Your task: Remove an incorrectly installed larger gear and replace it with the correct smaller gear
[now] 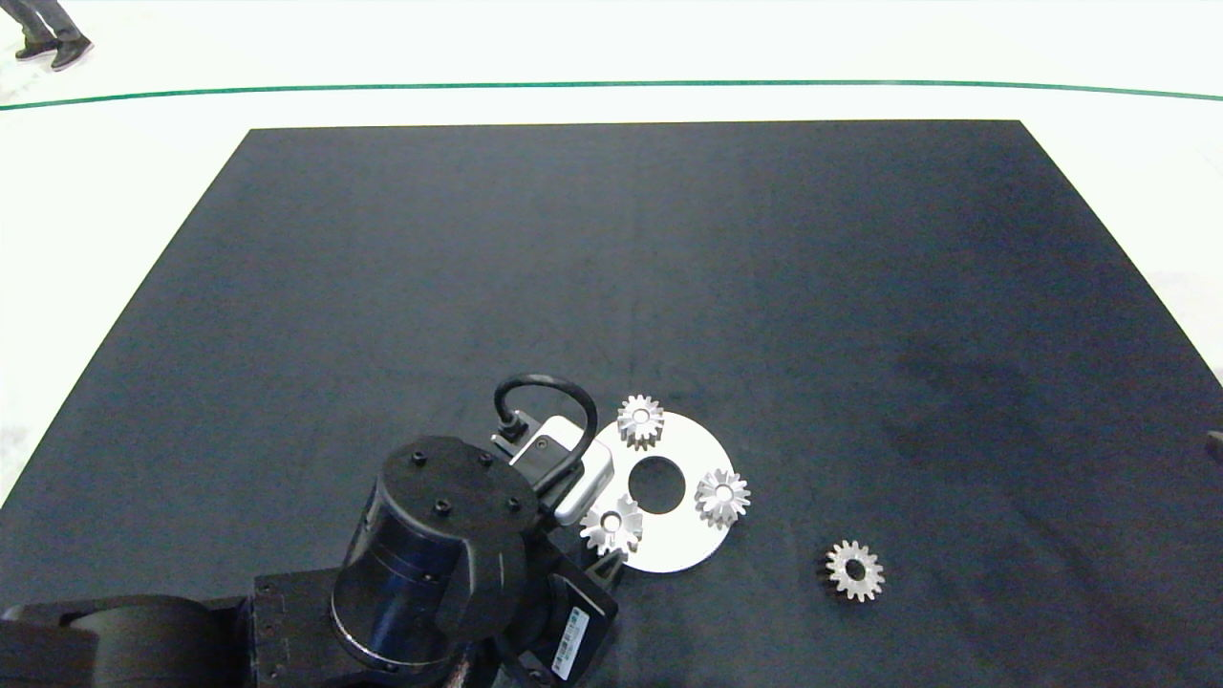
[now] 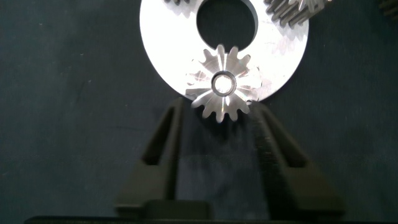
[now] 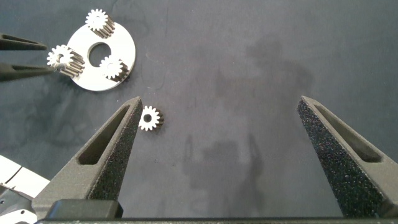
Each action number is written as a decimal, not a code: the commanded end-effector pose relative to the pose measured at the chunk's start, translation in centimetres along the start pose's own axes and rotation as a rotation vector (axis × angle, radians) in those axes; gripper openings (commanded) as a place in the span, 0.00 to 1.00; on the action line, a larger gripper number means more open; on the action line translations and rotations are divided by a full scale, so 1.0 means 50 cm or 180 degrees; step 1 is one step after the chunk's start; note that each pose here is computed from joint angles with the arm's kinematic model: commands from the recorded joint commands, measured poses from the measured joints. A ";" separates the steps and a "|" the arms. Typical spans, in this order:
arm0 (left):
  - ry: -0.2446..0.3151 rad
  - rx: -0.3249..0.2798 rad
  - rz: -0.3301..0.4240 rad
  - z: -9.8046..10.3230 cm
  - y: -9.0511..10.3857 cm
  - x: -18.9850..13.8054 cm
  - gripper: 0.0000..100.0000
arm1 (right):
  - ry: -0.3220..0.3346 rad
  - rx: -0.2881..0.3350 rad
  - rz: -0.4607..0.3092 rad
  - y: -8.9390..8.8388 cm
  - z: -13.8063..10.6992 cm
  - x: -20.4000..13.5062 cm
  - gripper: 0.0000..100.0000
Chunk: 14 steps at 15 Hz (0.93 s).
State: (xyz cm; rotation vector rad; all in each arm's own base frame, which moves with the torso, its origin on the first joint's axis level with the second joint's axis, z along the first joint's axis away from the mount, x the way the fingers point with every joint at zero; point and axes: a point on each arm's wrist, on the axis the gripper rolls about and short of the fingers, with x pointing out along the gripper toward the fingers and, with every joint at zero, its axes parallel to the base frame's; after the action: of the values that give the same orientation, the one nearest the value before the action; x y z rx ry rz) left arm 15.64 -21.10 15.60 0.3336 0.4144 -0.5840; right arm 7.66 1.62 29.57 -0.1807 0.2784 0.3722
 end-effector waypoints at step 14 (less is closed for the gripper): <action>-0.0019 -0.0138 0.0121 0.085 0.061 -0.113 1.00 | -0.0241 -0.0081 -0.0057 0.004 0.006 -0.028 1.00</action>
State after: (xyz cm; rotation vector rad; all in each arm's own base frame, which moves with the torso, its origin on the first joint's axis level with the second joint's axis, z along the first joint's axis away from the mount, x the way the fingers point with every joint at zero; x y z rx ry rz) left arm 14.91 -19.85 20.77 0.3571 0.4646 -0.5665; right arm 6.74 1.46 30.18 -0.1915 0.2071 0.3627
